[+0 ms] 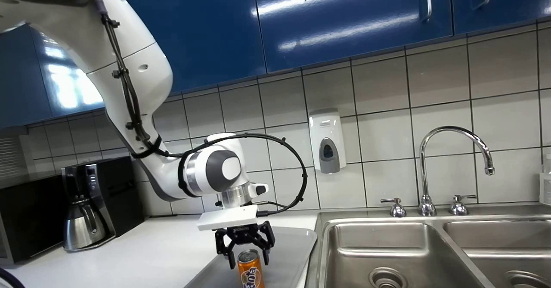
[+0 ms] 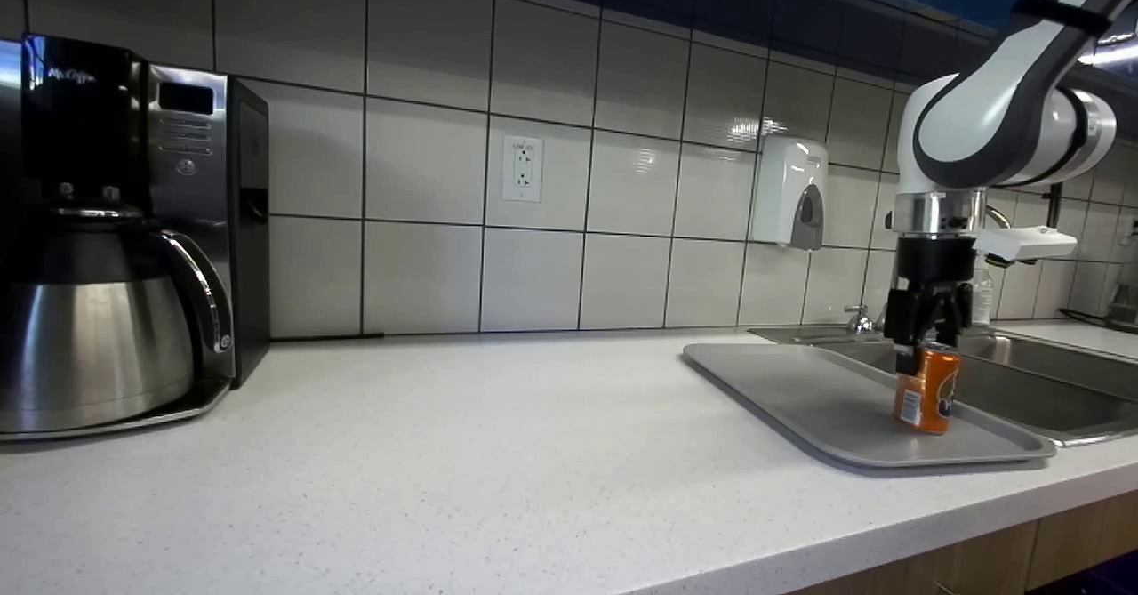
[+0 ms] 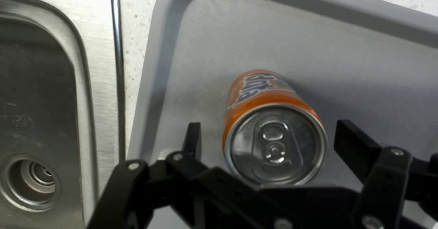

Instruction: Place the soda can on the tray

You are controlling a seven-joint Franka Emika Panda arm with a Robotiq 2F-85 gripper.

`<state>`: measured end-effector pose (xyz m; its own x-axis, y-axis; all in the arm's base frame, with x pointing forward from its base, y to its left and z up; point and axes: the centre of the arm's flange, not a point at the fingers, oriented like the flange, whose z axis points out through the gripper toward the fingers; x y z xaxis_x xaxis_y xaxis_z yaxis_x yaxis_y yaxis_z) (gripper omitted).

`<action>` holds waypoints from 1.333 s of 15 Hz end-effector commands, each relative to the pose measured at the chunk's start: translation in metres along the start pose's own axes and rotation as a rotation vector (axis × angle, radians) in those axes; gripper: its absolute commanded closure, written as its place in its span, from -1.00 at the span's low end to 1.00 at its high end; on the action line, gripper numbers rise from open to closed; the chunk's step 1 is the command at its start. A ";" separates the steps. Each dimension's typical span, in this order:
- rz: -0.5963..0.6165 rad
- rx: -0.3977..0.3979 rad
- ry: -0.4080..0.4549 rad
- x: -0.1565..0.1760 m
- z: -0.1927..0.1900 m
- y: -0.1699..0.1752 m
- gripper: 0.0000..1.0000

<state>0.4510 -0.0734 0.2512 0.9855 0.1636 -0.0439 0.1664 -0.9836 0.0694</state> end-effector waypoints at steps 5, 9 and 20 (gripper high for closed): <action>-0.029 -0.008 0.112 -0.022 -0.085 -0.003 -1.00; -0.022 -0.016 0.147 -0.055 -0.112 -0.007 -1.00; -0.002 0.000 0.143 -0.090 -0.118 -0.021 -1.00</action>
<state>0.3627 -0.0586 0.3719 0.9798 0.1744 0.0982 0.1681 -0.9833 0.0692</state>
